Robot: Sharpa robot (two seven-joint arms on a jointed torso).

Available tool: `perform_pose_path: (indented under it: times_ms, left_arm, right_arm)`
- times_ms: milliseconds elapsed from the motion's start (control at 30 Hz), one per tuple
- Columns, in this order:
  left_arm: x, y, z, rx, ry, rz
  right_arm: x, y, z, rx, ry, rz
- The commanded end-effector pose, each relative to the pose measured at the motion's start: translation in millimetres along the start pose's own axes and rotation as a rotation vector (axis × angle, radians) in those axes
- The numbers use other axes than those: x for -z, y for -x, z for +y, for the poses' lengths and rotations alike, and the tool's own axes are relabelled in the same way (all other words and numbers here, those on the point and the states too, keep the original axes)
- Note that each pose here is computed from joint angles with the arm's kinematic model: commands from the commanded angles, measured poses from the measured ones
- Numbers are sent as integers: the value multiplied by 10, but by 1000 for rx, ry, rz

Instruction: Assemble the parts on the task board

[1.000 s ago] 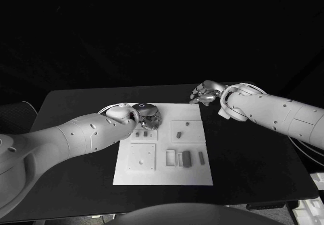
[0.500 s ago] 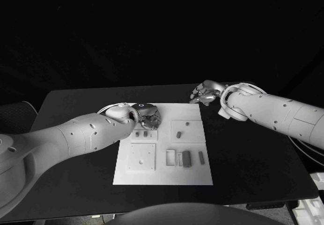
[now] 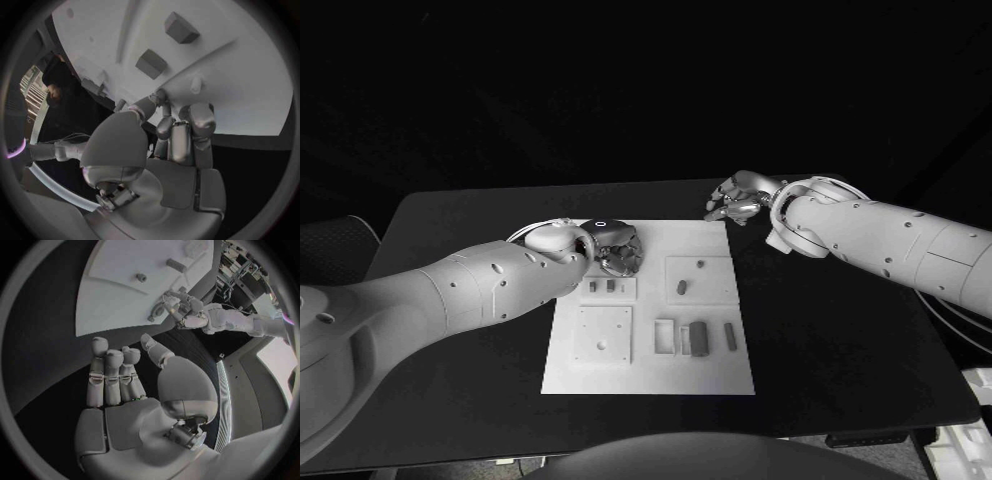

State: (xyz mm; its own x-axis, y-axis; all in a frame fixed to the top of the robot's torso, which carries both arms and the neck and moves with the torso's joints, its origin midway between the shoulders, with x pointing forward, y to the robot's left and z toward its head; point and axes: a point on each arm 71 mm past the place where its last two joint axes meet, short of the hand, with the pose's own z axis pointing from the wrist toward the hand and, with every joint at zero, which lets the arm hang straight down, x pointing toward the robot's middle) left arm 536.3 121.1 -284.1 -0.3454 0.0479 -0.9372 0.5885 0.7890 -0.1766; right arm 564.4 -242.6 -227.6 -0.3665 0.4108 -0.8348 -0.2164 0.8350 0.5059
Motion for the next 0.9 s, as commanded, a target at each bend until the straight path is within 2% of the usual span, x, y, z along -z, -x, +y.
perform_pose_path:
  times_ms: [33, 900]
  left_arm:
    - [-4, 4, -17, 5, -11, -4]
    - [-9, -11, -38, 20, -25, 17]
  right_arm:
    - [-4, -14, 13, 0, 9, 14]
    - [-6, -16, 16, 0, 9, 15]
